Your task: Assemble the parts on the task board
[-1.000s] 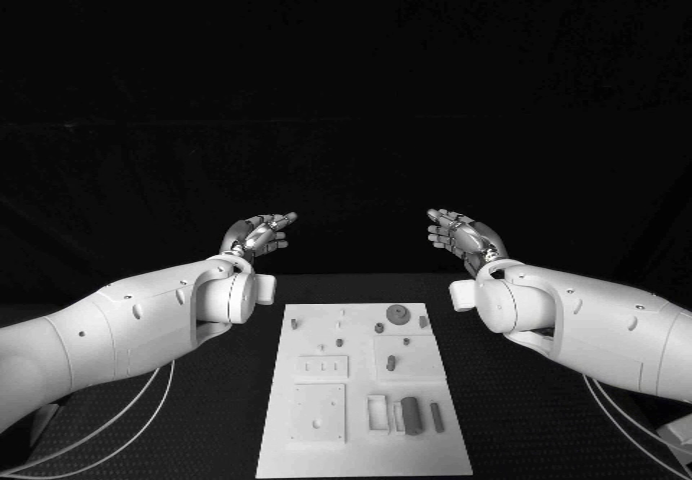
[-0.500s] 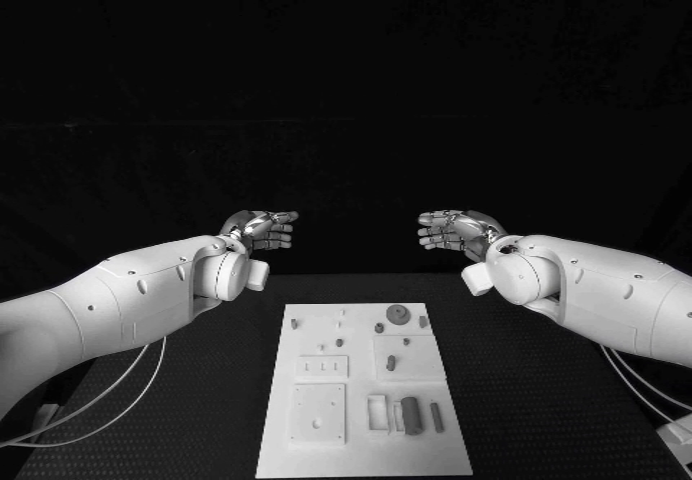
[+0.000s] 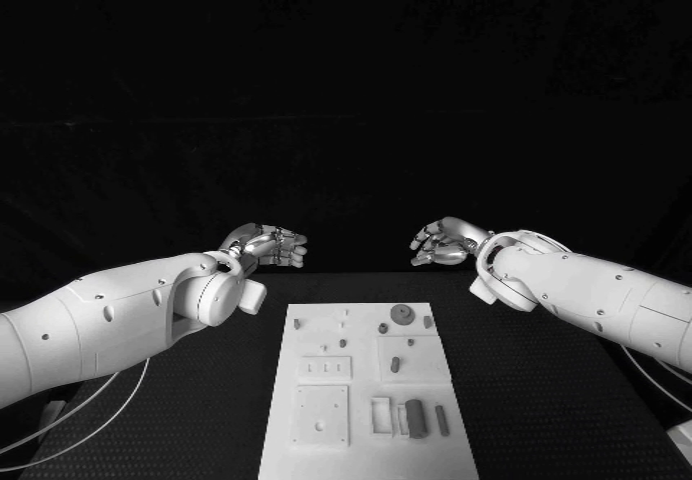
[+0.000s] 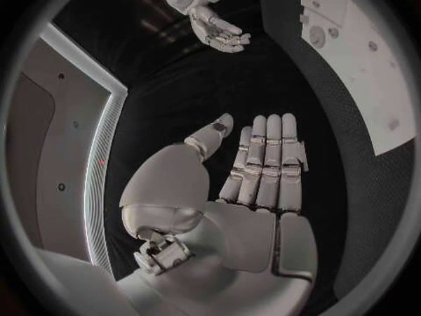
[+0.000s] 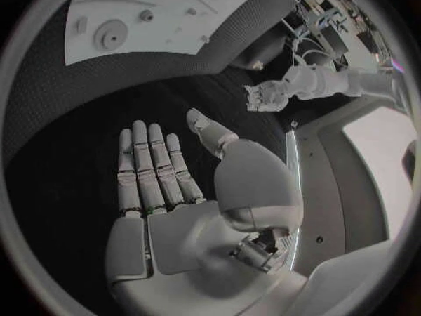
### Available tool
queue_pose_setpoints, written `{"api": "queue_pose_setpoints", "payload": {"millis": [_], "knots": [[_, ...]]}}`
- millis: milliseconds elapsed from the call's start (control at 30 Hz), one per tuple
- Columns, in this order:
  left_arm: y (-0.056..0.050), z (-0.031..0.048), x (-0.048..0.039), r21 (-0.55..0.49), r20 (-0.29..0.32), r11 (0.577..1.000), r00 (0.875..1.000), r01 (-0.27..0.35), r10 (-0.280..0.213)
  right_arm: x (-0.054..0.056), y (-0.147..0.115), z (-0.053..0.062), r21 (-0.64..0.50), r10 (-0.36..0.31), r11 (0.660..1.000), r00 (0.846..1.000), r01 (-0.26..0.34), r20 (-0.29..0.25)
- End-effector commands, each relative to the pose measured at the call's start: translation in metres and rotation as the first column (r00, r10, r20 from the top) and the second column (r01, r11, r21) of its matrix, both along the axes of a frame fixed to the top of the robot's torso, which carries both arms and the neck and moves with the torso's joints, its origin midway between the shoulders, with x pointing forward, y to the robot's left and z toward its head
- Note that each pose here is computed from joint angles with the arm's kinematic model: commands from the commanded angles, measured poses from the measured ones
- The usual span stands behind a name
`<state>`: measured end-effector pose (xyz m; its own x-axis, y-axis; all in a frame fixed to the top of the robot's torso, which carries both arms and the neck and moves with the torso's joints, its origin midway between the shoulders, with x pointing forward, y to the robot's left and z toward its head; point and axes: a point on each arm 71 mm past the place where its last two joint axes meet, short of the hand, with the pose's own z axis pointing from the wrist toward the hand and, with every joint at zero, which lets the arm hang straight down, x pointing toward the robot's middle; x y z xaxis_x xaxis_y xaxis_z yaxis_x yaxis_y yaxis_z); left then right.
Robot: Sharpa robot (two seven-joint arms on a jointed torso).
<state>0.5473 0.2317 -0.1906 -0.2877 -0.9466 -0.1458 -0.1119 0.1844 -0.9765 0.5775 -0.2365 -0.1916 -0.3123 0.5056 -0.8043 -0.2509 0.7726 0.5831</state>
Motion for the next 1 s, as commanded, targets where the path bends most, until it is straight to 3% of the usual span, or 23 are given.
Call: {"api": "queue_pose_setpoints", "payload": {"millis": [33,200,567,767,1000], "knots": [[-0.013,0.0071,-0.0092,0.012,0.071,0.997,0.994,0.080,-0.081,-0.004,0.008,0.000,-0.267,0.109,0.960,0.989,-0.080,0.095],[-0.018,0.0126,-0.0253,-0.005,0.084,0.994,0.990,0.113,-0.112,-0.011,0.021,-0.001,-0.370,0.182,0.920,0.977,-0.129,0.110],[-0.026,0.0253,-0.0430,-0.029,0.119,0.987,0.981,0.156,-0.152,-0.022,0.041,-0.005,-0.512,0.245,0.848,0.957,-0.135,0.155],[-0.031,0.0301,-0.0489,-0.041,0.127,0.984,0.978,0.174,-0.168,-0.027,0.048,-0.010,-0.540,0.279,0.826,0.950,-0.162,0.142],[-0.031,0.0305,-0.0495,-0.053,0.120,0.984,0.979,0.171,-0.164,-0.032,0.052,-0.017,-0.569,0.304,0.799,0.947,-0.193,0.106]]}}
